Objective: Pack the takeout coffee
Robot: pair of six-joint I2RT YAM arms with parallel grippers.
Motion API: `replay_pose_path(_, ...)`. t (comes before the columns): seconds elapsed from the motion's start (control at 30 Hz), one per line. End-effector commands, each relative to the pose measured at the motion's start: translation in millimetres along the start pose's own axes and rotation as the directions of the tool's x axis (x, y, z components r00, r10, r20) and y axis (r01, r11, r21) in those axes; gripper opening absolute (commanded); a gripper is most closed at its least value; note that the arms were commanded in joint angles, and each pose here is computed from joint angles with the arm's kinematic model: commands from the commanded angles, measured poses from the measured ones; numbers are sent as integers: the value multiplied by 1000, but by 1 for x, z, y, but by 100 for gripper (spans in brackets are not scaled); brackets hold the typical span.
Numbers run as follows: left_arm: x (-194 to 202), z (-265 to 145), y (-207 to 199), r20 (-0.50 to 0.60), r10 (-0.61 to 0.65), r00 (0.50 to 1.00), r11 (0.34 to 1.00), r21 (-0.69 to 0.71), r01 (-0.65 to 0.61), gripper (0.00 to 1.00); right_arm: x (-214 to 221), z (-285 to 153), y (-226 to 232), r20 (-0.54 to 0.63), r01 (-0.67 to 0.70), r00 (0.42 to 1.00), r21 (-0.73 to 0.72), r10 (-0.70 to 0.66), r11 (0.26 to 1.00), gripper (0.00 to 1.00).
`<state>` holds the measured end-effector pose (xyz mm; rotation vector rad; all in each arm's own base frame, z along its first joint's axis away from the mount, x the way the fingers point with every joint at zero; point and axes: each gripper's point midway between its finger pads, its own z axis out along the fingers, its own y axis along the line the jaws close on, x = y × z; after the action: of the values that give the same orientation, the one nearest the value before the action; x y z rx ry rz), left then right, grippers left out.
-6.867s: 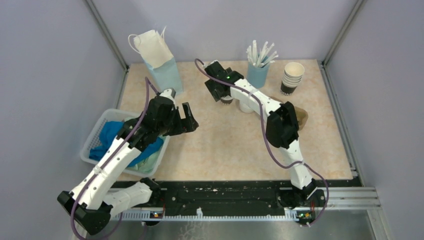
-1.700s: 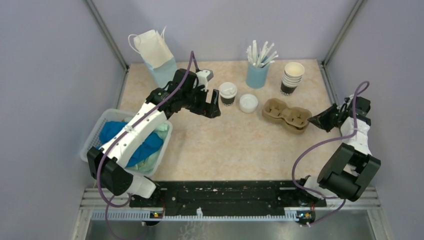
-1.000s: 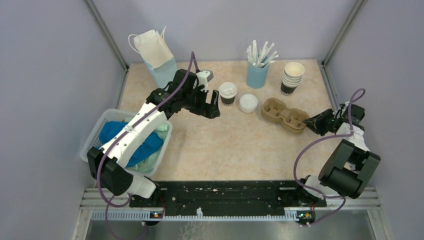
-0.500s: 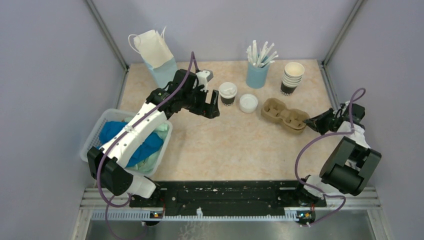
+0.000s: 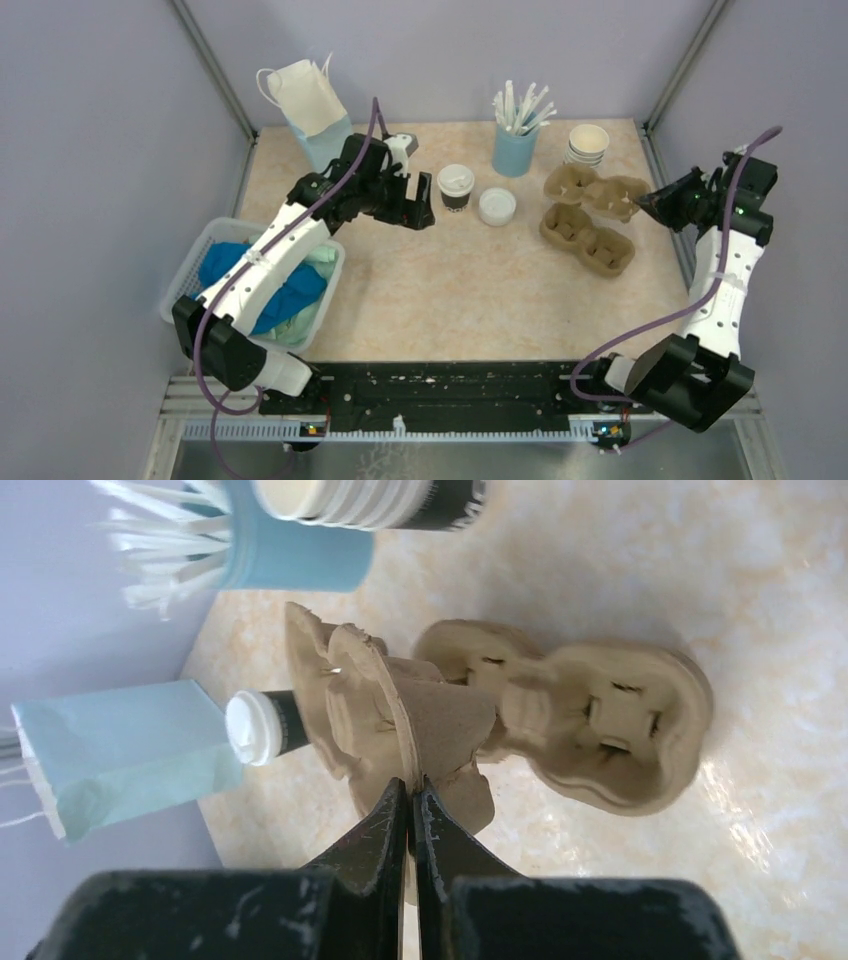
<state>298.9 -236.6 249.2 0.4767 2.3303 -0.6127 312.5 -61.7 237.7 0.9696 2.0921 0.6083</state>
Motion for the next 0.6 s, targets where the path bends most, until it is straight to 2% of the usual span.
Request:
replay_pose_path(0.0,-31,-11,0,89,-76,993,997,-10,77,98,-13,-36,54,78,146,987,-39,-143,989,0)
replay_pose_path(0.13,-37,-21,1,111,-203,973,979,1,205,98,13,-54,99,65,293,956,-124,-287,948,0)
replay_pose_path(0.3,-47,-52,11,154,-383,911,923,27,384,98,86,-75,133,-37,406,898,-315,-439,858,0)
replay_pose_path(0.47,-65,-92,54,282,-437,854,880,-62,471,98,173,-94,134,-198,387,809,-530,-554,754,0)
replay_pose_path(0.57,-76,-106,86,338,-442,831,851,-135,508,98,194,-112,128,-204,381,788,-579,-581,721,0)
